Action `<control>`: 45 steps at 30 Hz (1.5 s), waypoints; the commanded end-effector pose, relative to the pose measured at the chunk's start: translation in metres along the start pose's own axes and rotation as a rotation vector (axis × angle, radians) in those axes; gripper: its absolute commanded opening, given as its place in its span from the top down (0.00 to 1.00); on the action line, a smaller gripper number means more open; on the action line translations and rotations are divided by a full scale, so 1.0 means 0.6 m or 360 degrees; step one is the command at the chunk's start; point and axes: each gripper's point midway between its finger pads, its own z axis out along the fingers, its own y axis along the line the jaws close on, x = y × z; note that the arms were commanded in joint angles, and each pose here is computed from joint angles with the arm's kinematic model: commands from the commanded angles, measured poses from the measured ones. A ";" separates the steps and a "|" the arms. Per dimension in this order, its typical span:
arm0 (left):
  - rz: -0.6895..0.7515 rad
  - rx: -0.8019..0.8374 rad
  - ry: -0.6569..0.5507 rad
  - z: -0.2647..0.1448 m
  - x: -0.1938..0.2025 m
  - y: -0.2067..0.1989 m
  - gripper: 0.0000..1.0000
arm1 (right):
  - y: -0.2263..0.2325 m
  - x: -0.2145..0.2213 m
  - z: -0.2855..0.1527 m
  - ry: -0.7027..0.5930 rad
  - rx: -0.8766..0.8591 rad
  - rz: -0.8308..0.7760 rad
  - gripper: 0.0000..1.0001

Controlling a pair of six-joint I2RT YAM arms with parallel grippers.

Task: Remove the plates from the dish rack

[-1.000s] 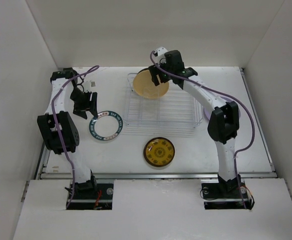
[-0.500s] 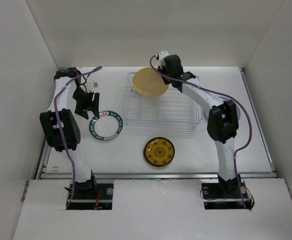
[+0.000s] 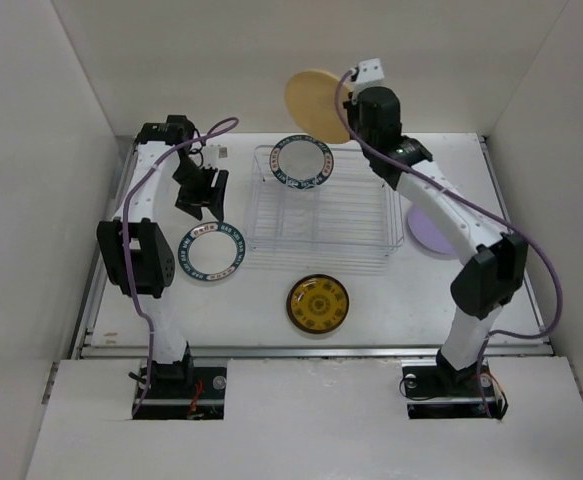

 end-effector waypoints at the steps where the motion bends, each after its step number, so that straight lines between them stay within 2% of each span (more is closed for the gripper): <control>1: 0.0025 0.0039 -0.0015 -0.007 -0.008 -0.028 0.43 | -0.099 -0.086 -0.054 -0.0206 0.0259 0.0617 1.00; 3: 0.0027 0.0043 -0.0010 -0.005 -0.008 -0.035 0.43 | -0.168 -0.033 -0.065 -0.0069 0.0391 0.0815 1.00; 4: 0.0027 0.0043 -0.0010 -0.005 -0.008 -0.035 0.43 | -0.205 0.034 -0.059 0.0057 0.0477 0.1018 1.00; 5: 0.0034 0.0040 -0.0031 -0.008 -0.008 -0.035 0.43 | -0.240 0.020 -0.072 -0.0007 0.0536 0.1152 1.00; 6: 0.0029 0.0042 -0.0017 -0.005 -0.005 -0.035 0.43 | -0.245 0.091 -0.070 0.0129 0.0558 0.1223 1.00; 9: 0.0034 0.0022 -0.0031 -0.005 0.000 -0.033 0.43 | -0.322 0.190 -0.107 0.0241 0.0753 0.1640 1.00; 10: 0.0033 0.0023 -0.0026 -0.006 0.004 -0.033 0.43 | -0.325 0.257 -0.121 0.0367 0.0817 0.1712 1.00; 12: 0.0036 0.0002 -0.0032 -0.006 0.006 -0.030 0.43 | -0.359 0.329 -0.137 0.0450 0.0952 0.1906 1.00; 13: 0.0050 -0.0015 -0.0029 -0.006 0.006 -0.026 0.43 | -0.353 0.378 -0.150 0.0547 0.0986 0.1964 1.00; 17: 0.0049 -0.0029 -0.0025 -0.007 0.016 -0.025 0.43 | -0.364 0.457 -0.174 0.0665 0.1090 0.2113 1.00; 26: 0.0055 -0.0046 -0.0041 -0.011 0.020 -0.024 0.43 | -0.344 0.517 -0.188 0.0829 0.1096 0.2232 1.00; 31: 0.0059 -0.0063 -0.0052 -0.014 0.017 -0.022 0.43 | -0.310 0.566 -0.193 0.1050 0.1065 0.2288 0.70; 32: 0.0055 -0.0075 -0.0036 -0.015 0.021 -0.020 0.43 | -0.300 0.574 -0.194 0.1102 0.1047 0.2303 0.49; 33: 0.0071 -0.0076 -0.0036 -0.015 0.021 -0.020 0.43 | -0.300 0.575 -0.194 0.1107 0.1039 0.2286 0.37; 34: 0.0071 -0.0090 -0.0033 -0.015 0.022 -0.017 0.43 | -0.293 0.584 -0.199 0.1162 0.1043 0.2291 0.29; 36: 0.0075 -0.0092 -0.0047 -0.020 0.022 -0.019 0.43 | -0.290 0.589 -0.203 0.1205 0.1047 0.2270 0.19; 45: 0.0095 -0.0081 -0.0063 -0.026 0.025 -0.023 0.43 | -0.304 0.570 -0.225 0.1152 0.1087 0.2200 0.17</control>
